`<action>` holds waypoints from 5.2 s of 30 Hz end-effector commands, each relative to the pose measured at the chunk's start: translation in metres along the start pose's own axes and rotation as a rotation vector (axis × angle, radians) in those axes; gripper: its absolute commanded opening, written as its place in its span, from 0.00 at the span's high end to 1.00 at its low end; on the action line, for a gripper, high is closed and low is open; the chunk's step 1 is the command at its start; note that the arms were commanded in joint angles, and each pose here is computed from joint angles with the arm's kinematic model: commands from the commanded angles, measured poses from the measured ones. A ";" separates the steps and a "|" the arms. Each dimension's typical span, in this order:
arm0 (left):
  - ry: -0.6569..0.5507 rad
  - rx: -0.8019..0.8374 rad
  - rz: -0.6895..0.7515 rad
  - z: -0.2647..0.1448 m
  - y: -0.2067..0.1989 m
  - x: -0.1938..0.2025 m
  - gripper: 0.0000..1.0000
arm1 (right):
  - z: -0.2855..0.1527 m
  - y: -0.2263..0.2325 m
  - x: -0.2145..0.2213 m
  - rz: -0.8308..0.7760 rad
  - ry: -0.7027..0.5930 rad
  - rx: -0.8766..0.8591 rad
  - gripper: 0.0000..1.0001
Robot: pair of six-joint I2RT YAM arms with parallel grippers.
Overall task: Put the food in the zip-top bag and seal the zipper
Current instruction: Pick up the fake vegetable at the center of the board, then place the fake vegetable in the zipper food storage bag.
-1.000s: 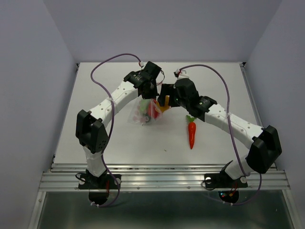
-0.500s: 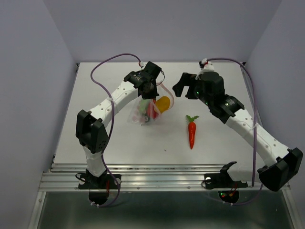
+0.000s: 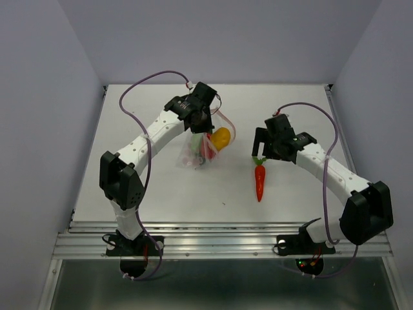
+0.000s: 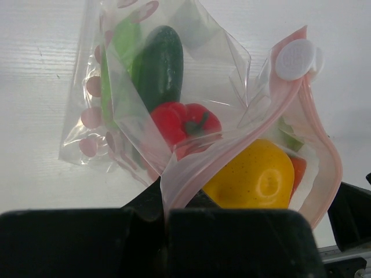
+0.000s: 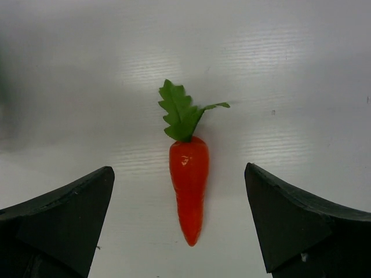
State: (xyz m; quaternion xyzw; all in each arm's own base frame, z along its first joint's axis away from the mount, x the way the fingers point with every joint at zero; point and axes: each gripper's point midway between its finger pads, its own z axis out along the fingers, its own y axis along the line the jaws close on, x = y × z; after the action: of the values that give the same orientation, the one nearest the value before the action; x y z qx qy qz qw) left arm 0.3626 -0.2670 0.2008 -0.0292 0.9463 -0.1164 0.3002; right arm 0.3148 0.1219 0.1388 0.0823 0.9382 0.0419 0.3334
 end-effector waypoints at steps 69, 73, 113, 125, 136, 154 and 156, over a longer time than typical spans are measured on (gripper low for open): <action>-0.039 0.083 -0.025 -0.021 -0.018 -0.015 1.00 | -0.213 0.143 -0.185 -0.079 -1.218 -0.920 0.61; -0.047 0.085 -0.029 -0.025 -0.017 -0.016 1.00 | -0.206 0.162 -0.178 -0.095 -1.245 -0.955 0.60; -0.055 0.118 -0.051 -0.035 -0.022 -0.019 1.00 | -0.108 0.198 -0.124 -0.169 -1.244 -0.773 0.51; -0.055 0.118 -0.057 -0.035 -0.022 -0.019 1.00 | -0.094 0.205 -0.118 -0.190 -1.189 -0.742 0.24; -0.052 0.112 -0.048 -0.033 -0.021 -0.019 1.00 | -0.097 0.213 -0.128 -0.199 -1.072 -0.718 0.18; -0.078 0.192 0.244 -0.033 -0.023 -0.017 1.00 | -0.147 0.164 -0.153 -0.335 -0.740 -0.716 0.00; -0.082 0.231 0.290 -0.035 -0.030 -0.019 1.00 | -0.157 0.152 -0.161 -0.346 -0.729 -0.789 0.00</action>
State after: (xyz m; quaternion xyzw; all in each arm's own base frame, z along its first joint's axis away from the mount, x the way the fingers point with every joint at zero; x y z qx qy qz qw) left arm 0.3562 -0.2773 0.2184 0.0745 0.9344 -0.1497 0.3145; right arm 0.3746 0.2462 0.3293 -0.1522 0.7198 0.2203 0.6405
